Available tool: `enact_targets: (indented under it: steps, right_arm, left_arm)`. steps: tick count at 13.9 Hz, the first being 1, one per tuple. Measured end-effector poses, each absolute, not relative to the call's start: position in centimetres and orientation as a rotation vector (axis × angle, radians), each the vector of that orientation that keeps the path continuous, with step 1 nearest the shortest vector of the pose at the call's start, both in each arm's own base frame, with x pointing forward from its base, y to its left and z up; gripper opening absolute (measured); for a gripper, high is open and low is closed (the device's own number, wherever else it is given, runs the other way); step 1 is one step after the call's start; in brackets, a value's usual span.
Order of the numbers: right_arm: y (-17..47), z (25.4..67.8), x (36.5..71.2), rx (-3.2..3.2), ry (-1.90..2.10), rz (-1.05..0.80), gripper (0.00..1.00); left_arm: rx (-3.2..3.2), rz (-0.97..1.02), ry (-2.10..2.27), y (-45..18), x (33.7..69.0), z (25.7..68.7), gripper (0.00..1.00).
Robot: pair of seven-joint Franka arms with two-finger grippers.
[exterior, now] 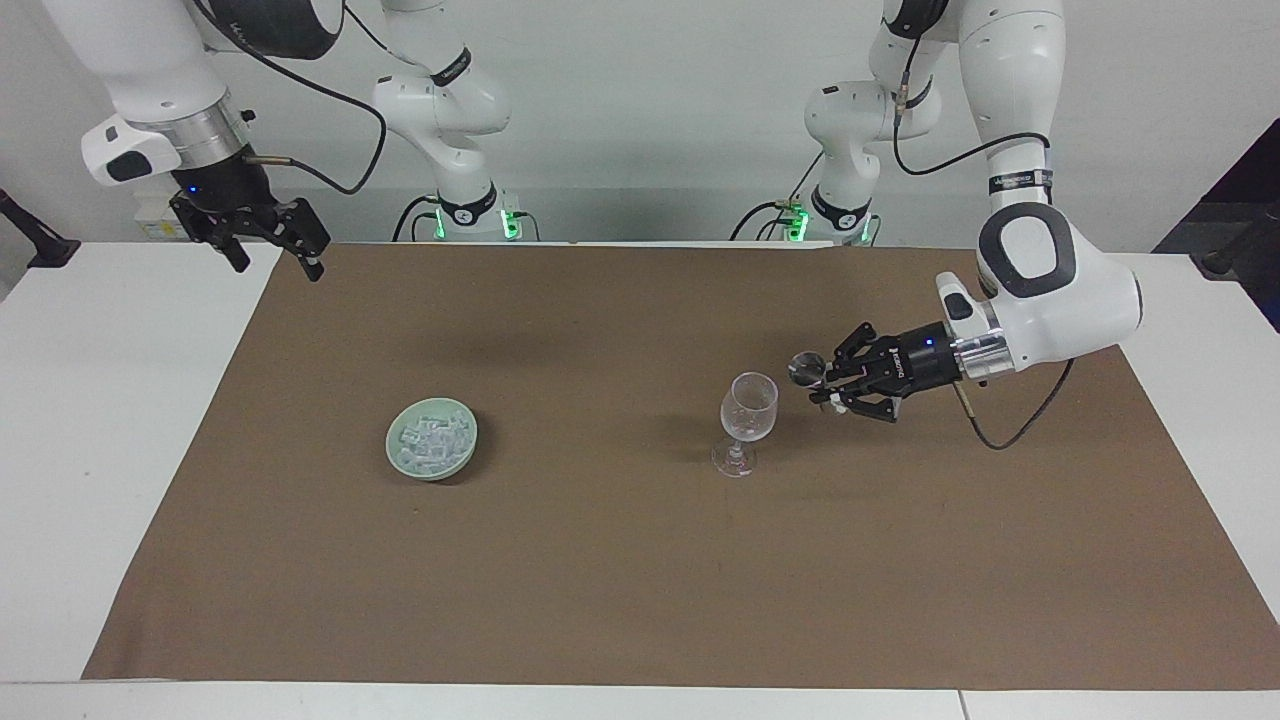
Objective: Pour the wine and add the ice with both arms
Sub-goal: 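Carry the jigger cup with the left gripper above the clear glass, then tilt the jigger cup over the glass with the left gripper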
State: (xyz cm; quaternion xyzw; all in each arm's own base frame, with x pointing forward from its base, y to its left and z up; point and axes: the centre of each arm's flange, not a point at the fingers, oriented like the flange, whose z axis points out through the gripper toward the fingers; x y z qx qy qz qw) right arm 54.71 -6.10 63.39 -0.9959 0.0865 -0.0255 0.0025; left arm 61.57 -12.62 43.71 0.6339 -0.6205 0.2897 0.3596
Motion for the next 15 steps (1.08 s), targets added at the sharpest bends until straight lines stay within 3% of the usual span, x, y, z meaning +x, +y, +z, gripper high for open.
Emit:
enact_targets:
  steps: [15]
  right_arm:
    - [-6.1,63.4,54.7,-3.124,0.271,-0.08,1.0]
  left_arm:
    - [1.798,0.59,-1.681,-14.7,60.7,45.4,0.21]
